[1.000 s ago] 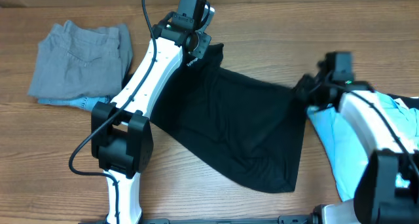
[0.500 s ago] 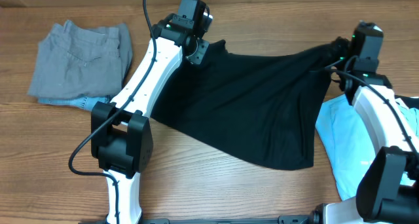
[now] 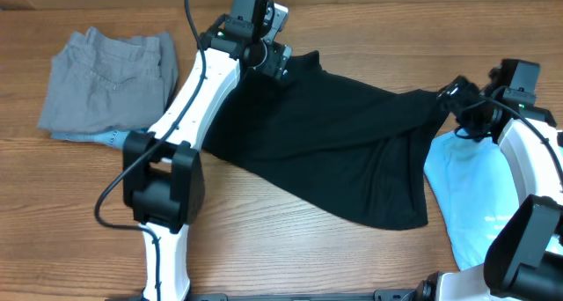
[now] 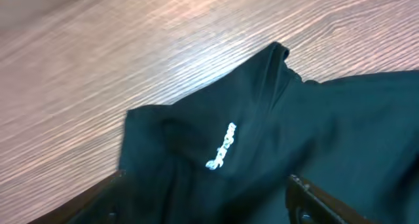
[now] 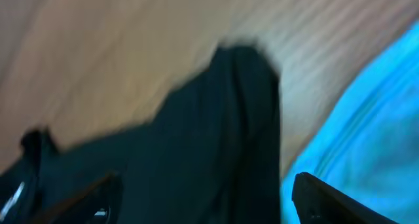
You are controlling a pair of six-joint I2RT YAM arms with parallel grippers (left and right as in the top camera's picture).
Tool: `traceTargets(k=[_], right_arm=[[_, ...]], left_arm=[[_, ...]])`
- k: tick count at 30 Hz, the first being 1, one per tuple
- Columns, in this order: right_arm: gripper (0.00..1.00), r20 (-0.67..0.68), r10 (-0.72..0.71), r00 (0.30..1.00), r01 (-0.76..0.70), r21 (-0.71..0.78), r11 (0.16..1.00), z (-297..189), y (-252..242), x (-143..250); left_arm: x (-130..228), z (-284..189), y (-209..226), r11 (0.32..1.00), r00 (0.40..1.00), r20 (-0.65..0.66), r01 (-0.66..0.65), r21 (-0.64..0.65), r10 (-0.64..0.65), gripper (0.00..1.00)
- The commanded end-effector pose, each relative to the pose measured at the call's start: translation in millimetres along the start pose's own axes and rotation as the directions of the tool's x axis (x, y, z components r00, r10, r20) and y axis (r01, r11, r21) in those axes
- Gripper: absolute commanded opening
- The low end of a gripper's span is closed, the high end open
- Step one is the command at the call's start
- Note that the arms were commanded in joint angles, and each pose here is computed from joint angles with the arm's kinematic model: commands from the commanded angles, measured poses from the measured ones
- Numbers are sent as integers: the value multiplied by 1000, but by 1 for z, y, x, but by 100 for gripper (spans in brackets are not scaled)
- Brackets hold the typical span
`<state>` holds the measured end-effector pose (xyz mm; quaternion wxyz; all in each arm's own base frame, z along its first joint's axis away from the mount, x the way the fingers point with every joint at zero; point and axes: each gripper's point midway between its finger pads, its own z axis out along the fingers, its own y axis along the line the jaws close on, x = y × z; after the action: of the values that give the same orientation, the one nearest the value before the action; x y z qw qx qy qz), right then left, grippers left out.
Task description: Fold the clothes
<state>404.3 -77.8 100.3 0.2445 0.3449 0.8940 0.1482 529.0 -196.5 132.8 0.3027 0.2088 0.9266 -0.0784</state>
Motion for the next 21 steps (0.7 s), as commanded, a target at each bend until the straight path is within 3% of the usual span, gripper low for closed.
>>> traceTargets(k=[1, 4, 6, 9, 11, 13, 15, 17, 21], right_arm=[[86, -129, 5, 992, -18, -107, 994, -3, 20, 25], [84, -202, 28, 979, -46, -86, 995, -5, 15, 42], [84, -237, 20, 971, -37, -67, 997, -7, 10, 51], [84, -266, 12, 964, -26, -50, 998, -8, 5, 59], [84, -276, 16, 961, -29, -44, 999, -9, 4, 61], [82, -292, 20, 956, -32, -35, 999, -10, 3, 66], [81, -308, -7, 951, -5, -39, 999, -9, 4, 72], [80, -340, -57, 939, 55, -17, 998, -3, 2, 91], [81, -389, -87, 917, 117, 53, 992, 8, -11, 123]], left_arm=[[34, 54, -14, 994, 996, -85, 33, 104, -24, 75], [42, 79, -16, 992, 996, -83, 33, 121, -24, 73], [44, 93, -15, 992, 997, -73, 32, 121, -23, 64], [47, 103, -14, 992, 997, -68, 31, 120, -23, 40], [43, 103, -10, 994, 998, -57, 30, 106, -25, 17], [25, 92, 20, 995, 995, -13, 101, 14, -101, 4], [3, 76, 47, 984, 984, 50, 175, -32, -173, 4], [-34, 42, 104, 944, 934, 177, 325, -58, -311, 4], [-53, 5, 172, 898, 874, 286, 432, -87, -393, 4]])
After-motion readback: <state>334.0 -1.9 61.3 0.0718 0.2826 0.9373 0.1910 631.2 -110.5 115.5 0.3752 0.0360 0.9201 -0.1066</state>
